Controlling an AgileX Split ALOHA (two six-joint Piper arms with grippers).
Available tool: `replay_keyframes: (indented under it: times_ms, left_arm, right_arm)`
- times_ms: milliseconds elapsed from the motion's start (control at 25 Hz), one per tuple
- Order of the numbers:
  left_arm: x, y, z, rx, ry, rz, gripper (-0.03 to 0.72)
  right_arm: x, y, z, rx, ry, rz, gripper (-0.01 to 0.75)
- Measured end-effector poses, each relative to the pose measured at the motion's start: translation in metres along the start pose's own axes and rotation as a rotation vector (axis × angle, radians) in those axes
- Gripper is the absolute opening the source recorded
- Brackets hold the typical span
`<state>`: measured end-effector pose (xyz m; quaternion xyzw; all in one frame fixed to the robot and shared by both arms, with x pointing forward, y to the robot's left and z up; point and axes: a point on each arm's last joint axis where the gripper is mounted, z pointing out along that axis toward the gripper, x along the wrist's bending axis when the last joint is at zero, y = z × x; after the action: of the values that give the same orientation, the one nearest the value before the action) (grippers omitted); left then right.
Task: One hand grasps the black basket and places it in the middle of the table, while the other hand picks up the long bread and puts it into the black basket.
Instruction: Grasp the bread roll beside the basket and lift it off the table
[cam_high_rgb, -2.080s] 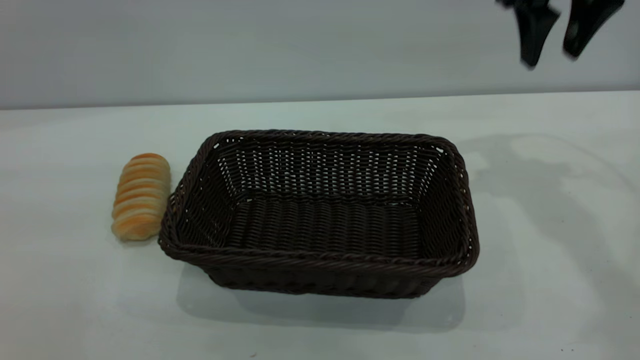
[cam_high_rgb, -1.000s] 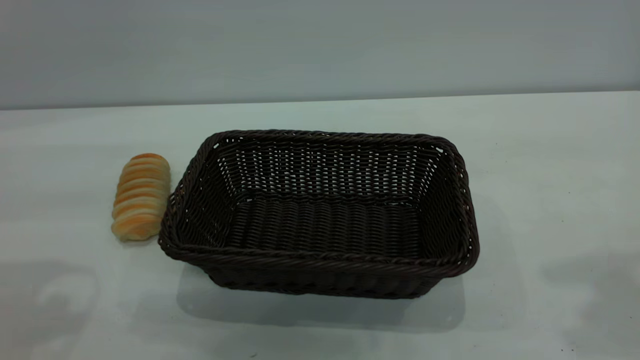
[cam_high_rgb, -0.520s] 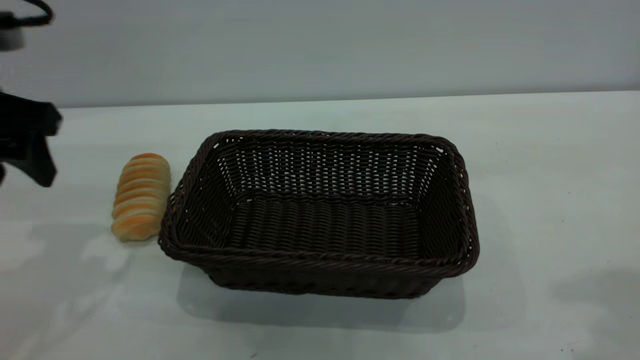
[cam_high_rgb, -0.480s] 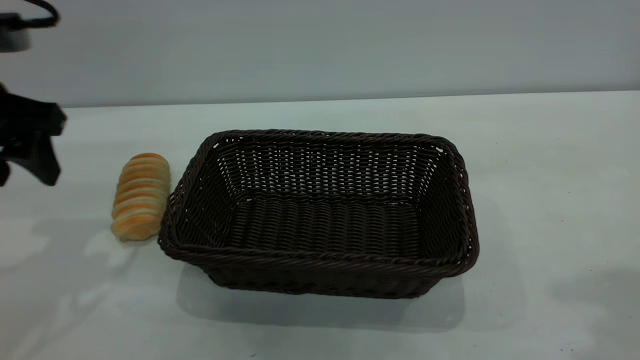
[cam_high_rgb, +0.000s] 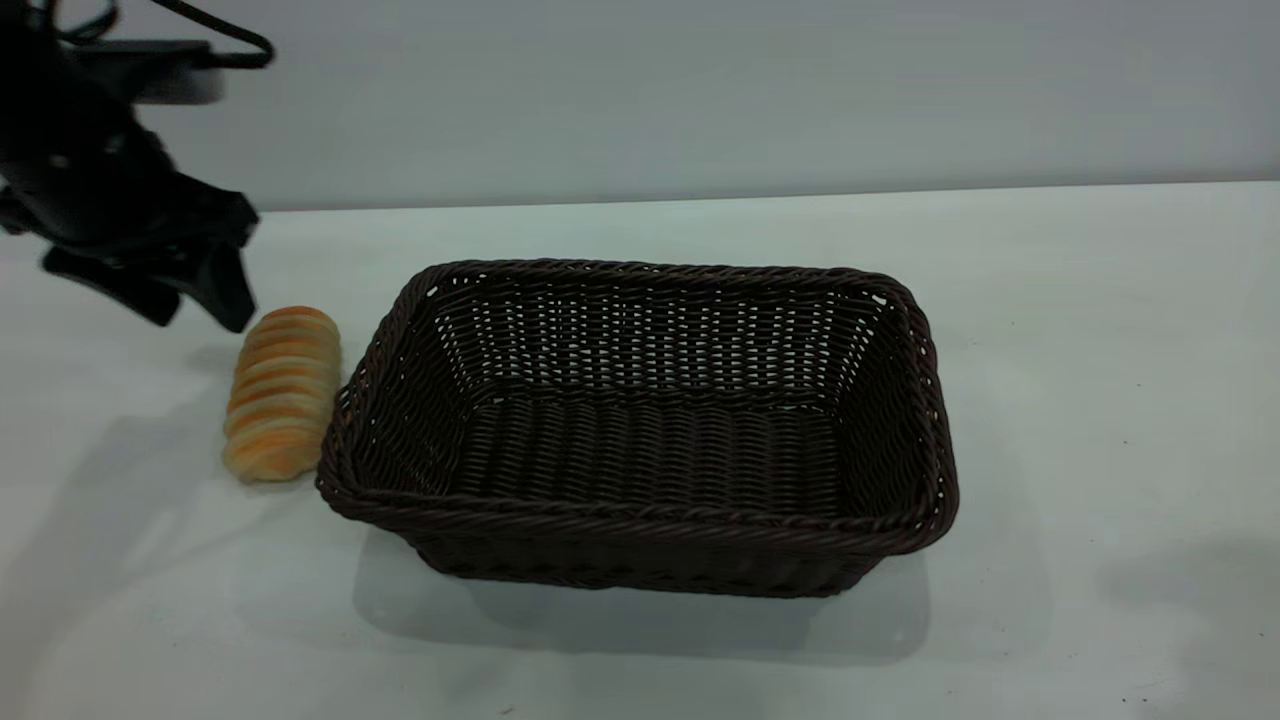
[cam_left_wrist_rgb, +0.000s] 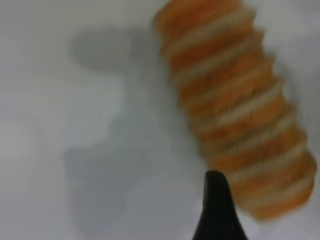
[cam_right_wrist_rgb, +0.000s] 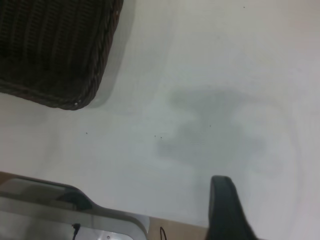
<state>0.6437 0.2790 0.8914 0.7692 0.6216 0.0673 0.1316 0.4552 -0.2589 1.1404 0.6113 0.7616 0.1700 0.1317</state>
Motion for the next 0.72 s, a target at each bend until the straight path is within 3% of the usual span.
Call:
replay_keyframes:
  times_ms: [520, 640, 720]
  left_arm:
    - [0.008, 0.003, 0.074, 0.069, -0.018, -0.004, 0.536]
    - [0.008, 0.003, 0.075, 0.068, -0.017, -0.012, 0.497]
    - [0.009, 0.005, 0.074, 0.066, -0.018, -0.012, 0.422]
  right_arm:
    - [0.000, 0.000, 0.000, 0.000, 0.005, 0.002, 0.461]
    - [0.000, 0.000, 0.000, 0.000, 0.005, 0.002, 0.461]
    - [0.001, 0.000, 0.000, 0.000, 0.006, 0.002, 0.461]
